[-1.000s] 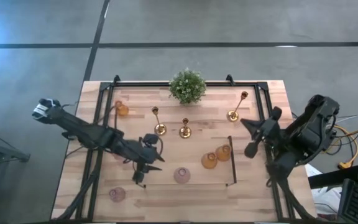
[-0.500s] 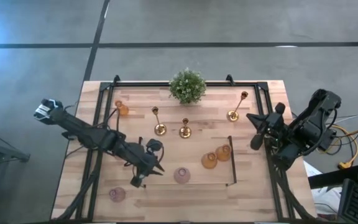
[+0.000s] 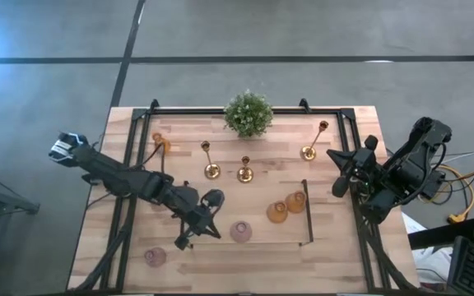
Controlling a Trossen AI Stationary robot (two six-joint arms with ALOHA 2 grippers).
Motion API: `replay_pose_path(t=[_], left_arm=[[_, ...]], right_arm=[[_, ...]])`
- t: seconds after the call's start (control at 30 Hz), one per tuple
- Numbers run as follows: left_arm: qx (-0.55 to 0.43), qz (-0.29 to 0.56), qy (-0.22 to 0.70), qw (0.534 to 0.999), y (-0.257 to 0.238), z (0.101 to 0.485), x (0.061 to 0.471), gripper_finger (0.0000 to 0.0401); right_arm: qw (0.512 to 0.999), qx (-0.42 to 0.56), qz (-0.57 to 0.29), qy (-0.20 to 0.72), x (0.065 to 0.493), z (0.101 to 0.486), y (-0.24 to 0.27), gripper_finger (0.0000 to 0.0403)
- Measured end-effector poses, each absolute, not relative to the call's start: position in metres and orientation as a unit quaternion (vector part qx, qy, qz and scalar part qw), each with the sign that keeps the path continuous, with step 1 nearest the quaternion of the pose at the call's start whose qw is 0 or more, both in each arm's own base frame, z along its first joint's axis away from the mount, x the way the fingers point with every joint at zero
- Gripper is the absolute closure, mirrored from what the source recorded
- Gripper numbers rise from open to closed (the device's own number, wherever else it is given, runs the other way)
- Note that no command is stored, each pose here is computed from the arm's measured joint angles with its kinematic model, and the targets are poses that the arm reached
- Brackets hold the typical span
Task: Pick & Place candle stick holders
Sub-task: Put the top violet candle holder on the shelf
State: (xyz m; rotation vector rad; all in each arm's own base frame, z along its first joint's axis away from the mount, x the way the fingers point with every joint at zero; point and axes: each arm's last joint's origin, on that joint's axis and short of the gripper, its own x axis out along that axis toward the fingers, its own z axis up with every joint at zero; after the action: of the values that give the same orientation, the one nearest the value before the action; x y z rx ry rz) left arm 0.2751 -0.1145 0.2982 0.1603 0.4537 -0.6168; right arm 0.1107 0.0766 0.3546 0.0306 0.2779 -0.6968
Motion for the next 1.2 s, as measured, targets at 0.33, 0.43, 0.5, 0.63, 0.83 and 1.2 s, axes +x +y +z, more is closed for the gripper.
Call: replay_pose_path(t=[0.33,0.43,0.5,0.63,0.83,1.2], left_arm=[[0.049,-0.33,0.239,0.912,-0.104,0.288,0.305,0.04],[0.05,-0.333,0.239,0.911,-0.104,0.287,0.312,0.04],[0.05,-0.333,0.243,0.91,-0.102,0.285,0.317,0.04],[0.049,-0.334,0.246,0.908,-0.098,0.284,0.326,0.04],[0.046,-0.331,0.244,0.91,-0.089,0.284,0.336,0.0401],[0.052,-0.324,0.234,0.915,-0.081,0.289,0.343,0.0401]], right_arm=[[0.93,0.012,-0.34,0.137,0.111,0.354,0.077,0.0395],[0.93,0.012,-0.34,0.138,0.111,0.354,0.077,0.0395],[0.93,0.012,-0.34,0.139,0.111,0.354,0.077,0.0395],[0.93,0.015,-0.338,0.145,0.111,0.354,0.077,0.0395],[0.929,0.013,-0.338,0.147,0.111,0.352,0.077,0.0395],[0.928,0.003,-0.34,0.152,0.111,0.346,0.077,0.0395]])
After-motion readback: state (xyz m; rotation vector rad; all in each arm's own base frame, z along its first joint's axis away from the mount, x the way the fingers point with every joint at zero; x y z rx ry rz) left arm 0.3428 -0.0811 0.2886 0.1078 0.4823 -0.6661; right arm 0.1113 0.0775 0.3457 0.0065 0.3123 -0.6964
